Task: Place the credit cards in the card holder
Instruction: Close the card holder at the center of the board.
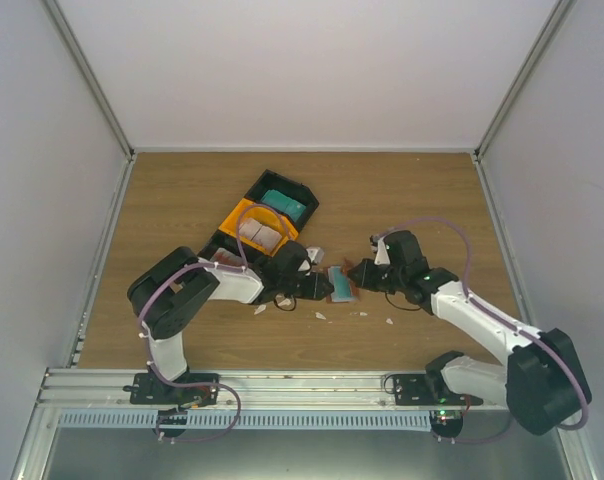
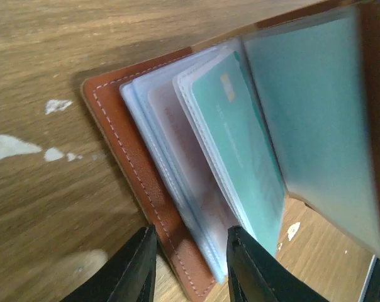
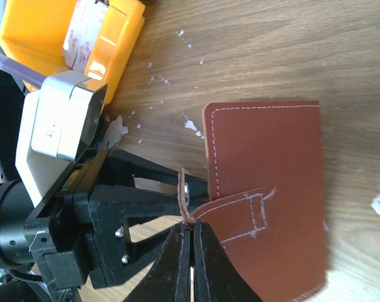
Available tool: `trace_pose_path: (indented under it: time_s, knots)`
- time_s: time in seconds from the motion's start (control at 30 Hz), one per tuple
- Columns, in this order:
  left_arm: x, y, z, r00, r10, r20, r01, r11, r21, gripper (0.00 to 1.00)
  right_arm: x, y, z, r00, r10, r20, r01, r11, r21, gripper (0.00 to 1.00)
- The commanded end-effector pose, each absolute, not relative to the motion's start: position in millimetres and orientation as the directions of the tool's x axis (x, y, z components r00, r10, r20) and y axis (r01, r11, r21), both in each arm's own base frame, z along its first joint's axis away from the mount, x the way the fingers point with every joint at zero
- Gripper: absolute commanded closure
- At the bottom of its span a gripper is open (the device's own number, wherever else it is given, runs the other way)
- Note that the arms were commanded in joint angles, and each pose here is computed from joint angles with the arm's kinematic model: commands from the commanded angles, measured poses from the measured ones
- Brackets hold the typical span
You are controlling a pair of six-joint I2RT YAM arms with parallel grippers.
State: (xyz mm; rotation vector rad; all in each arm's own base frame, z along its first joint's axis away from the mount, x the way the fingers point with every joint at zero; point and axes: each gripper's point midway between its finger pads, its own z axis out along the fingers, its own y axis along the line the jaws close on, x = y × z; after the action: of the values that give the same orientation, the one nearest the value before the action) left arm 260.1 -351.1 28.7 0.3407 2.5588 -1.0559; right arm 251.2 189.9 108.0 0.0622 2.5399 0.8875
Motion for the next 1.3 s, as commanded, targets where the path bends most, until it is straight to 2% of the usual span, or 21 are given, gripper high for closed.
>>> trace_pose_path:
  time_s: [0.0, 0.23, 0.43, 0.47, 0.63, 0.73, 0.97, 1.27]
  knots:
    - [253.4, -355.4, 9.9, -0.919, 0.121, -0.376, 0.35, 0.689, -0.635, 0.67, 260.2, 209.4, 107.3, -0.896, 0.19, -0.402, -0.152, 0.719, 0.678, 1.0]
    - [260.5, -341.0, 10.3, -0.925, 0.044, -0.379, 0.282, 0.748, -0.601, 0.67, 271.1, 218.3, 84.6, -0.901, 0.2, -0.385, -0.143, 0.701, 0.699, 0.99]
    - [247.4, -316.4, 13.6, -0.926, 0.015, -0.377, 0.23, 0.814, -0.533, 0.66, 267.0, 230.6, 64.4, -0.928, 0.129, -0.349, -0.175, 0.675, 0.717, 0.98]
    - [245.5, -311.2, 15.5, -0.924, 0.009, -0.383, 0.222, 0.827, -0.516, 0.66, 265.2, 232.4, 60.7, -0.934, 0.111, -0.339, -0.181, 0.674, 0.717, 0.96]
    - [248.5, -284.4, 35.6, -0.888, -0.032, -0.46, 0.181, 0.894, -0.411, 0.67, 260.3, 233.5, 47.0, -0.949, 0.058, -0.31, -0.187, 0.686, 0.703, 0.71]
    - [256.6, -288.2, 60.6, -0.854, -0.029, -0.52, 0.222, 0.883, -0.415, 0.66, 264.8, 232.7, 52.4, -0.943, 0.059, -0.328, -0.197, 0.696, 0.691, 0.59]
    - [261.9, -322.3, 96.5, -0.813, 0.04, -0.581, 0.376, 0.798, -0.471, 0.59, 279.3, 225.9, 90.8, -0.895, 0.09, -0.438, -0.248, 0.716, 0.653, 0.51]
    - [266.8, -355.9, 117.9, -0.795, 0.071, -0.603, 0.464, 0.711, -0.528, 0.53, 290.1, 173.5, 97.5, -0.833, 0.172, -0.525, -0.138, 0.856, 0.499, 0.5]
